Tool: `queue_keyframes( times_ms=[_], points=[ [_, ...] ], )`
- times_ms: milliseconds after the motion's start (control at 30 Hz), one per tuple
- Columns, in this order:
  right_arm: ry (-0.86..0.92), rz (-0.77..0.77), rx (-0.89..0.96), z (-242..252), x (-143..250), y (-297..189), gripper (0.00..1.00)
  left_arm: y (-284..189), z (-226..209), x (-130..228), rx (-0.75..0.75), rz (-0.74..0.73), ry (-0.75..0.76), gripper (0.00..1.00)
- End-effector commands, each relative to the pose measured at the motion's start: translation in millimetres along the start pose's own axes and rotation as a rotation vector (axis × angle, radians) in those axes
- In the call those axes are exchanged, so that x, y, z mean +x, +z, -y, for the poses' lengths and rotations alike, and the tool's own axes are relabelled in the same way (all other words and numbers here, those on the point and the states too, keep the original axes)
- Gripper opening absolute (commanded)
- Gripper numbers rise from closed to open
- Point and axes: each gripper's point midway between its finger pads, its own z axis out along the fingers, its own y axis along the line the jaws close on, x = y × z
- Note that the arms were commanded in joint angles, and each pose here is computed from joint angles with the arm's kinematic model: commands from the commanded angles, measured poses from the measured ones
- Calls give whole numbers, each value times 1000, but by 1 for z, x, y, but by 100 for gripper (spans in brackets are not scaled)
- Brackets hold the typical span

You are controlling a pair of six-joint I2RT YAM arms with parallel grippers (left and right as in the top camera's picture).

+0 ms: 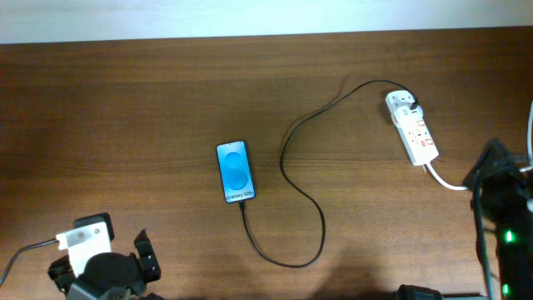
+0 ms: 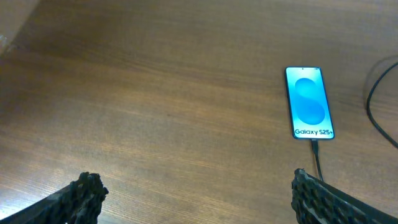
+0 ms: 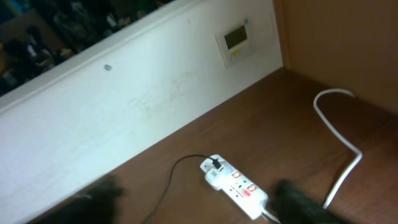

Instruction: Plug charger to phone and switch on socket

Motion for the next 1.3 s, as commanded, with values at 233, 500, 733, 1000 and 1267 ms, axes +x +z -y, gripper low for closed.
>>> queue_keyframes(
  times_ms=[233,500,733,1000,1267],
  points=[
    [34,246,-120,40,47,-164,98,-1,-1,-2,-4,13,-15,99],
    [15,268,68,89,53,-176,98,-1,-1,-2,-4,13,-15,99],
    [23,281,-73,54,46,-130,98,-1,-1,-2,-4,13,-15,99],
    [-17,188,-341,7,132,29,98,-1,-1,-2,-4,13,-15,99],
    [-12,254,-361,18,169,68,98,-1,-1,-2,-4,13,-15,99]
  ],
)
